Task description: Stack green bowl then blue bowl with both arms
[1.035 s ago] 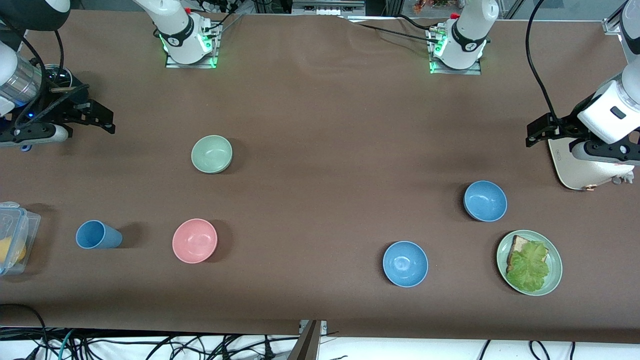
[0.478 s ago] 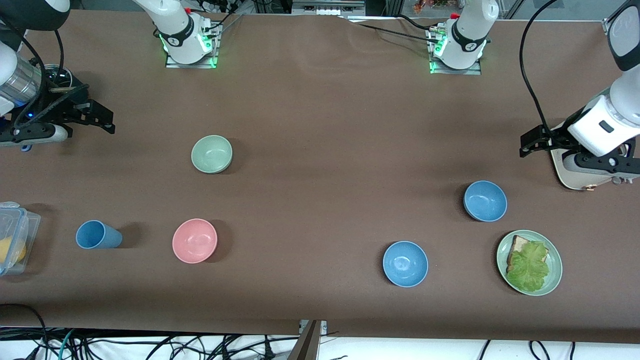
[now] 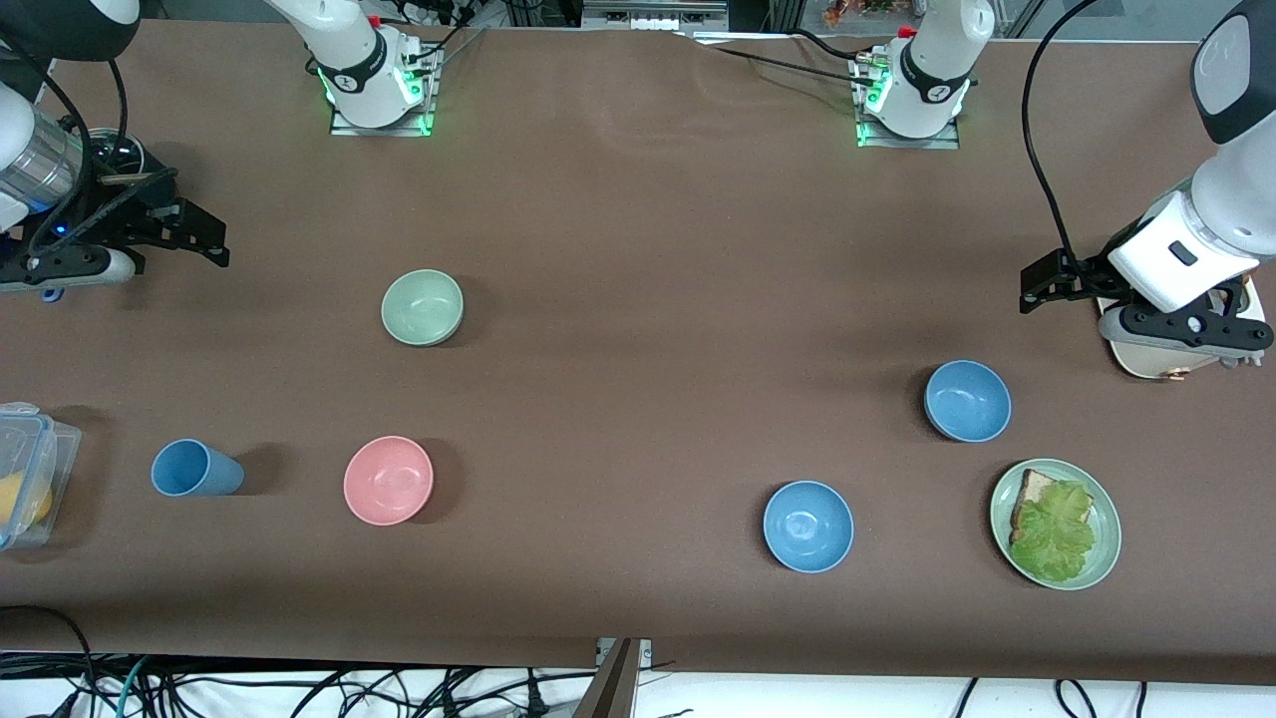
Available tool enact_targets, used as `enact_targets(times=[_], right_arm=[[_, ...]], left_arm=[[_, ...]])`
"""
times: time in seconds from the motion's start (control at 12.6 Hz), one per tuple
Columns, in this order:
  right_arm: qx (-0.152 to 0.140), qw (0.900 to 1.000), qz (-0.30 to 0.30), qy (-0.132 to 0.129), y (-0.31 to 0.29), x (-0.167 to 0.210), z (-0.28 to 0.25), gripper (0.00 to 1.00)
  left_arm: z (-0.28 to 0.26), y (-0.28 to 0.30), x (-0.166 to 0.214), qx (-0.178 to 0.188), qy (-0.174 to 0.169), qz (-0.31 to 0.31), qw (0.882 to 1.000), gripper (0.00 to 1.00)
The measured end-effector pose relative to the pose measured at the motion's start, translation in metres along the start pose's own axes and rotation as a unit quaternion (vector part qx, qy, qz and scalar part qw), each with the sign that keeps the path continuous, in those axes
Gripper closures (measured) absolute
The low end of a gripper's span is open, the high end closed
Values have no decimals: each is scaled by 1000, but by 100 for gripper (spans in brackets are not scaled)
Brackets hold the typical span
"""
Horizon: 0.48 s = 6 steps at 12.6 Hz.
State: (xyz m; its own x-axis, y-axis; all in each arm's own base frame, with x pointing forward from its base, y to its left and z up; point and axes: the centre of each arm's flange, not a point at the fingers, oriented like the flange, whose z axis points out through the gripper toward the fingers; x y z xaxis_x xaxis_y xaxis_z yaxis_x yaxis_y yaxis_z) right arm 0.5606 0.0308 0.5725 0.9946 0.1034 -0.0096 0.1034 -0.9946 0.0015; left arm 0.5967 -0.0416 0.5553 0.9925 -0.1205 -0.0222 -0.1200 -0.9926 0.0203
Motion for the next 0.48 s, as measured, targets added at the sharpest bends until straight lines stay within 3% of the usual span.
enact_targets(times=[0.48], right_arm=[[0,1000,0,0,0,0,0,0]], left_arm=[[-3,1,-1,0,0,0,1000,0]])
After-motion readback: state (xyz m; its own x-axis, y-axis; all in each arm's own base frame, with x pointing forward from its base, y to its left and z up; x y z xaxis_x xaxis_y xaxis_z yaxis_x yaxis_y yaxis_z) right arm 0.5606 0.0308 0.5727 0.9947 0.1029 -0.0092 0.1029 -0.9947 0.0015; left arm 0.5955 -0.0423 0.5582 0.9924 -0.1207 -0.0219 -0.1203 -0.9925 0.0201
